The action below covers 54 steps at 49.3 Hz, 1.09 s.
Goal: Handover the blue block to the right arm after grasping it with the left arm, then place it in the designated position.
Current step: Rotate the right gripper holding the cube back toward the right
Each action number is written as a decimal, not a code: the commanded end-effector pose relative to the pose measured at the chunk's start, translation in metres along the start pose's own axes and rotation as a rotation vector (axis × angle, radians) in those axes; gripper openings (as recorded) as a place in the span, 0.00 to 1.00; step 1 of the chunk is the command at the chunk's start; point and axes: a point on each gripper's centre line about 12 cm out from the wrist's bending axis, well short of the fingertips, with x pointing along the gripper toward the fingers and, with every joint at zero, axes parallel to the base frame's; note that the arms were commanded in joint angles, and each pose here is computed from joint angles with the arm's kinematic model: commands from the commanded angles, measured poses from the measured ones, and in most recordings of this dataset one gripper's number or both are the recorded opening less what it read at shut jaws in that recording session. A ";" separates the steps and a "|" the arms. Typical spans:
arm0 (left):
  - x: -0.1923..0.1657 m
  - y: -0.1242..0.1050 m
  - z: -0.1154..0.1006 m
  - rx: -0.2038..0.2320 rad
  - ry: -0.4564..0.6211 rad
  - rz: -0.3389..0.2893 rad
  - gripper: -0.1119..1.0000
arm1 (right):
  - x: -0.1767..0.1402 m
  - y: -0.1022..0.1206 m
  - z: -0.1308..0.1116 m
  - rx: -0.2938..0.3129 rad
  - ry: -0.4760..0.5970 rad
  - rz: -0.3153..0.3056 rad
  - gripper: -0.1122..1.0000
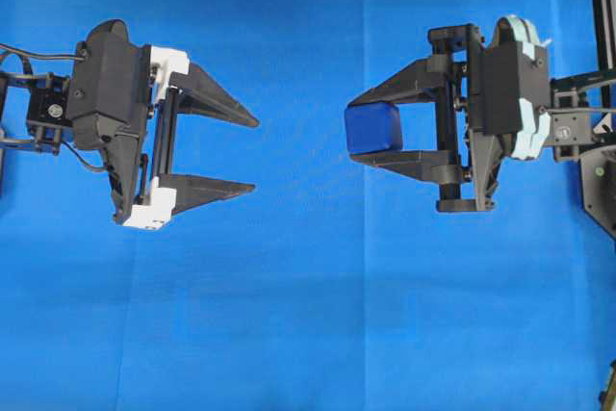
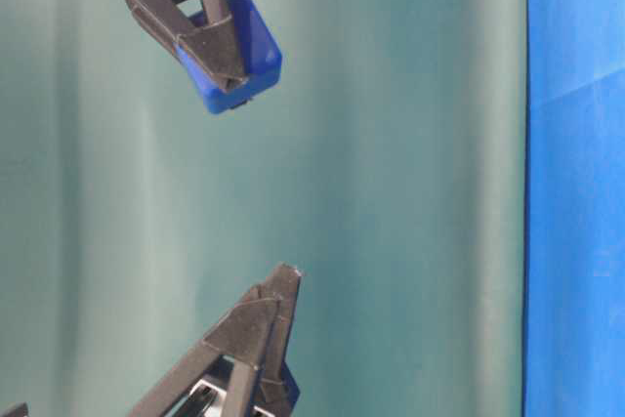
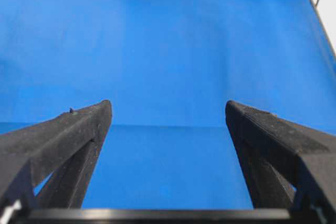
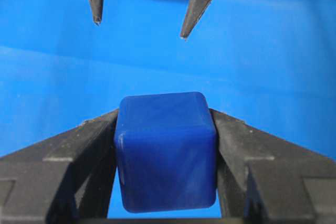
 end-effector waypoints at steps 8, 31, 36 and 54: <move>-0.004 0.000 0.012 0.002 -0.043 0.000 0.94 | -0.004 0.001 0.012 0.003 -0.028 -0.001 0.48; -0.004 0.000 0.012 0.001 -0.043 0.000 0.94 | -0.005 -0.001 0.011 0.003 -0.013 -0.014 0.48; -0.003 0.000 0.012 0.002 -0.042 0.000 0.94 | -0.005 -0.001 0.010 0.005 -0.008 -0.018 0.48; -0.003 0.000 0.013 0.001 -0.043 0.000 0.94 | -0.005 0.004 0.006 0.000 0.020 -0.016 0.48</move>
